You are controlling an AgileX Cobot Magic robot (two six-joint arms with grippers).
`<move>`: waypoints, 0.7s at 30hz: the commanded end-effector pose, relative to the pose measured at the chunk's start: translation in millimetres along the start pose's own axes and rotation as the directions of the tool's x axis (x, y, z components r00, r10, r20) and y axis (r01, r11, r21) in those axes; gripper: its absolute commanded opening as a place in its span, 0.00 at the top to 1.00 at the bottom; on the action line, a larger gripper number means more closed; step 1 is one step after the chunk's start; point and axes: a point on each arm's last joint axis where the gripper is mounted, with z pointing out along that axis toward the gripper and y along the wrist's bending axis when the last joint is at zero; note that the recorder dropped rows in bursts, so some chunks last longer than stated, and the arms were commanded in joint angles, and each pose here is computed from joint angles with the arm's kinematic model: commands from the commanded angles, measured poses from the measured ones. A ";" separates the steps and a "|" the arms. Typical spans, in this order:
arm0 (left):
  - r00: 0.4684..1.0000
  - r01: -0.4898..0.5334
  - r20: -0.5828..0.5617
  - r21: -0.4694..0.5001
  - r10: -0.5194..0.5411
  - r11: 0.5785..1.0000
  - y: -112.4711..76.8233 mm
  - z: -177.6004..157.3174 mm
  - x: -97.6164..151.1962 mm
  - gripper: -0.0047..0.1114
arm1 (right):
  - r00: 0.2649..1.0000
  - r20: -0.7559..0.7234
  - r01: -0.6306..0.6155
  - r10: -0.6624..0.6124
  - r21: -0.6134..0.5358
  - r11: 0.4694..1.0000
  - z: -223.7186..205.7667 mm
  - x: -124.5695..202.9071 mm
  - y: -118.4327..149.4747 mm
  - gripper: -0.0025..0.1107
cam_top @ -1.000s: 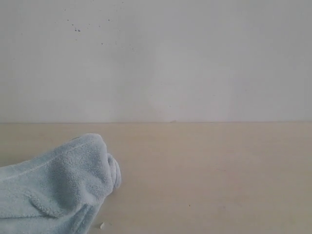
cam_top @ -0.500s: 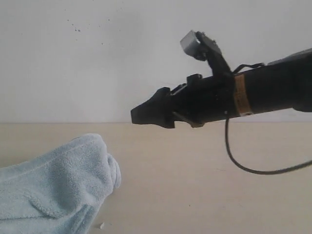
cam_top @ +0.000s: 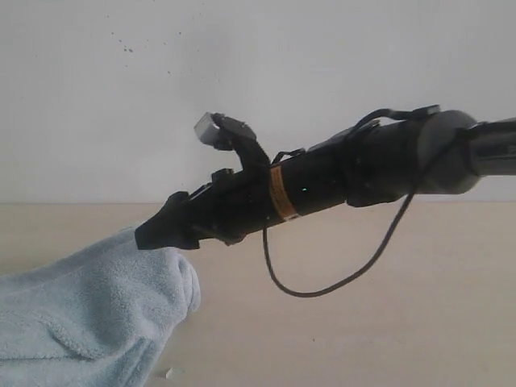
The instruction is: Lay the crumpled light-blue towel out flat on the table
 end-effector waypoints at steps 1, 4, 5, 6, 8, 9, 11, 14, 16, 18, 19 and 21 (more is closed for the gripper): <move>1.000 -0.005 0.018 -0.002 0.005 1.000 0.2 -0.7 -0.2 0.92 | 1.000 -0.011 -0.006 0.006 0.016 1.000 23.3 3.2 -11.6 0.37; 1.000 -0.005 0.018 -0.002 0.005 1.000 0.2 -0.7 -0.2 0.92 | 1.000 -0.011 -0.026 0.026 0.050 0.998 33.8 6.9 -24.0 0.37; 1.000 -0.005 0.018 -0.002 0.005 1.000 0.2 -0.7 -0.2 0.92 | 0.999 -0.013 -0.034 0.035 0.058 0.998 36.8 8.5 -27.7 0.37; 1.000 -0.007 0.018 -0.002 0.007 1.000 0.2 -0.7 -0.2 0.92 | 0.999 -0.014 -0.036 0.037 0.063 0.997 39.2 9.4 -30.4 0.37; 1.000 -0.013 0.018 -0.002 0.013 1.000 0.2 -0.7 -0.2 0.92 | 0.999 -0.011 -0.038 0.039 0.077 0.996 42.2 10.2 -34.7 0.37; 1.000 -0.013 0.018 -0.002 0.013 1.000 0.2 -0.7 -0.2 0.92 | 0.999 -0.010 -0.032 0.033 0.084 0.996 43.2 10.3 -36.3 0.37; 0.999 -0.029 0.018 -0.002 0.029 1.000 0.2 -0.7 -0.2 0.92 | 1.000 -0.002 -0.022 0.022 0.096 0.995 43.8 8.4 -38.0 0.37; 0.999 -0.031 0.020 -0.002 0.031 1.000 0.2 -0.7 -0.4 0.92 | 1.000 0.007 0.004 -0.005 0.105 0.994 43.7 4.4 -38.6 0.37; 0.999 -0.031 0.020 -0.002 0.031 1.000 0.2 -0.7 -0.4 0.92 | 1.000 0.022 0.012 -0.015 0.127 0.992 43.1 0.5 -40.0 0.37; 0.999 -0.031 0.020 -0.002 0.031 1.000 0.2 -0.7 -0.4 0.92 | 0.999 0.032 0.010 -0.015 0.163 0.987 43.1 0.2 -43.8 0.37; 0.999 -0.031 0.020 -0.002 0.031 1.000 0.2 -0.7 -0.4 0.92 | 0.999 0.031 0.007 -0.013 0.171 0.985 44.0 1.3 -45.6 0.37; 0.999 -0.031 0.022 -0.002 0.031 1.000 0.2 -0.7 -0.6 0.92 | 1.000 0.018 -0.004 0.001 0.157 0.988 47.4 6.1 -47.7 0.37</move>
